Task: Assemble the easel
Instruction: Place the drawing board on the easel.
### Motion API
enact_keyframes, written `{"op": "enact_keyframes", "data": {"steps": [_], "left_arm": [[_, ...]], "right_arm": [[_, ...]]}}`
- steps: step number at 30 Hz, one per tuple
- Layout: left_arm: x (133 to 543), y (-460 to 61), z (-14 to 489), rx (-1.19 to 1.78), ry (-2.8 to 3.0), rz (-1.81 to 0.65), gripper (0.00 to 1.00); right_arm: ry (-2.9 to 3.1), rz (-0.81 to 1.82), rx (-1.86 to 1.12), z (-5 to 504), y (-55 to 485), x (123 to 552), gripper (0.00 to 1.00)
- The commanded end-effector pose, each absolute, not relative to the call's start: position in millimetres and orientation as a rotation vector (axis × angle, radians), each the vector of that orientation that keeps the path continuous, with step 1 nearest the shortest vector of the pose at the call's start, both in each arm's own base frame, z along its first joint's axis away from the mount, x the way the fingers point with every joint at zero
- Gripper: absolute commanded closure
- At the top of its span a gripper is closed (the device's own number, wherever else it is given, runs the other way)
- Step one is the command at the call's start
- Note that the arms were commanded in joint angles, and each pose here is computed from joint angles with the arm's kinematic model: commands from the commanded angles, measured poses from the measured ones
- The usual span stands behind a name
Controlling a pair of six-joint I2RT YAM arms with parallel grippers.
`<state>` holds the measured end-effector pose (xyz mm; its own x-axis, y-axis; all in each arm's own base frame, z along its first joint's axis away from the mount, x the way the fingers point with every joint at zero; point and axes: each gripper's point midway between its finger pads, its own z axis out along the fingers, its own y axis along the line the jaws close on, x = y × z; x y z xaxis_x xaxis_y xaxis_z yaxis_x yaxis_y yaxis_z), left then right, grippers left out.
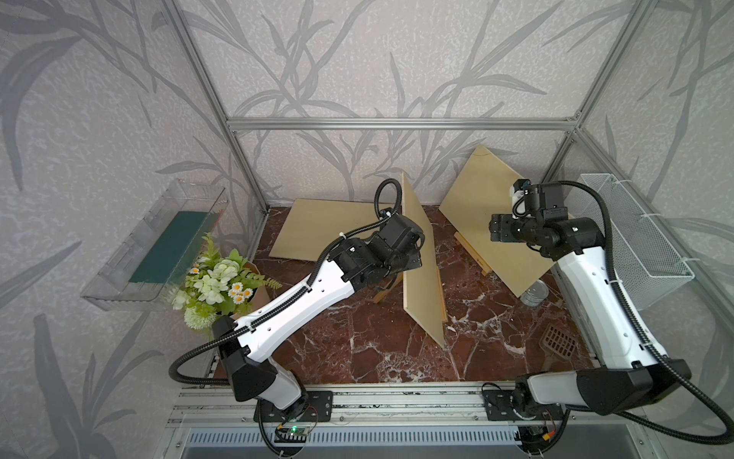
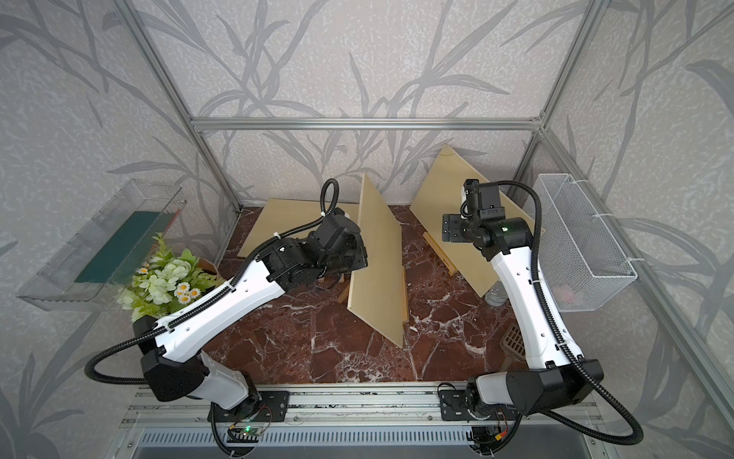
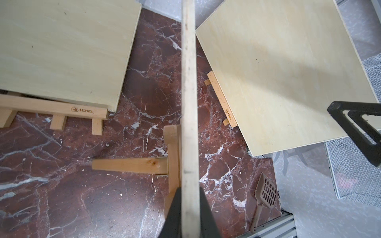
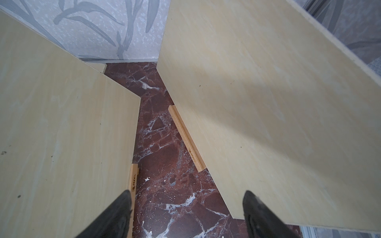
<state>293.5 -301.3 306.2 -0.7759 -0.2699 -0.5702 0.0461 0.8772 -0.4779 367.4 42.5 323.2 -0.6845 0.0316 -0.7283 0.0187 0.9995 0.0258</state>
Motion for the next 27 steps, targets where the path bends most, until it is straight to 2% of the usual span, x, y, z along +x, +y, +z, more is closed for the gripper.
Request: {"op": "enact_keyframes", "data": {"steps": [1,19,20,24,27], "left_arm": [[294.0,-308.2,373.8,-0.177,2.189,-0.841,1.00],[253.6,-291.6,359.6,-0.214,2.250,-0.807,1.00],[253.1,-292.8,358.0,-0.214,2.254,-0.809,0.95],[253.4,-299.8,361.0,-0.186,2.236,-0.844,0.55],[255.7,-303.2,369.9,-0.145,2.201,-0.852,0.36]], "right_arm": [[2.333,0.035,0.040,322.5,43.5,366.4,0.16],[2.304,0.029,0.042,328.1,41.4,363.5,0.16],[2.301,0.034,0.040,329.1,42.0,363.2,0.16],[2.295,0.064,0.033,329.6,45.6,359.6,0.16],[2.296,0.079,0.030,327.7,46.9,356.2,0.16]]}}
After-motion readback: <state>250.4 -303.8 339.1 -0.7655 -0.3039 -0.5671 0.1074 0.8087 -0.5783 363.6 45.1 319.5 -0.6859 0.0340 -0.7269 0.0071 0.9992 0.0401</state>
